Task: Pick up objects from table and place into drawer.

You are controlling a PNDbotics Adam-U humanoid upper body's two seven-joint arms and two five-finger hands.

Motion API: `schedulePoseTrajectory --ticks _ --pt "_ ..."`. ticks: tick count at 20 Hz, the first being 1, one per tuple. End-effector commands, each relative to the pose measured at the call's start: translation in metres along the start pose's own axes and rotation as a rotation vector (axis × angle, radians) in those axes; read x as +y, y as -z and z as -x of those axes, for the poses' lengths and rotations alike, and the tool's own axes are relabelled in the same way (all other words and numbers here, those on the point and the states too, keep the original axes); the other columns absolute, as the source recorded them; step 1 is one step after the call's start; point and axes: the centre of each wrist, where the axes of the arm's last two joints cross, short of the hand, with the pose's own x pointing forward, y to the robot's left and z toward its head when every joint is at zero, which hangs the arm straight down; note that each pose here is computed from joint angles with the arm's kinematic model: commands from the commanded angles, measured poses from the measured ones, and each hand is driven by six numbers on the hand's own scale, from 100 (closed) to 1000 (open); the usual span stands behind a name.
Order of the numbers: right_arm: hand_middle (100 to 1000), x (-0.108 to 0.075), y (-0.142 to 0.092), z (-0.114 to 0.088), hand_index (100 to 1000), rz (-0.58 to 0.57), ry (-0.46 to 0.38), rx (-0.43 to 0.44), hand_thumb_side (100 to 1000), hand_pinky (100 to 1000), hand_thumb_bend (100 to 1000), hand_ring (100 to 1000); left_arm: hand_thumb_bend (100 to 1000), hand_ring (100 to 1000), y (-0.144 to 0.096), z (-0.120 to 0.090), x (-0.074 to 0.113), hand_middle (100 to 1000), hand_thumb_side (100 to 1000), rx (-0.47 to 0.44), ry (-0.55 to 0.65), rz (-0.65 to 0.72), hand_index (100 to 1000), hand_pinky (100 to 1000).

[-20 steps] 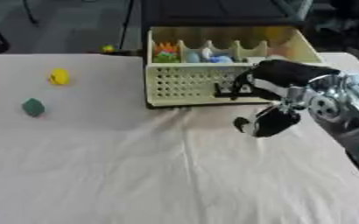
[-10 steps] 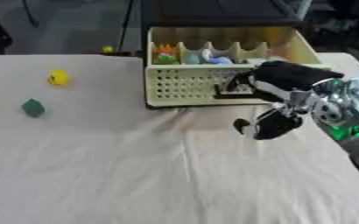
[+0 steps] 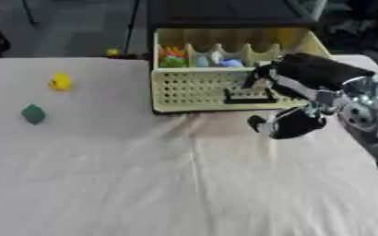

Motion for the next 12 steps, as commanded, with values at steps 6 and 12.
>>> schedulePoseTrajectory --ticks 6,12 --pt "100 -0.039 -0.018 0.020 864 0.387 0.174 -0.082 253 151 404 100 100 659 0.005 -0.004 0.005 796 948 -0.030 0.018 -0.012 819 518" --pt "100 -0.049 -0.030 0.036 863 1.013 0.463 -0.099 383 173 330 134 100 665 0.009 -0.006 0.012 811 933 -0.058 0.050 -0.015 827 522"
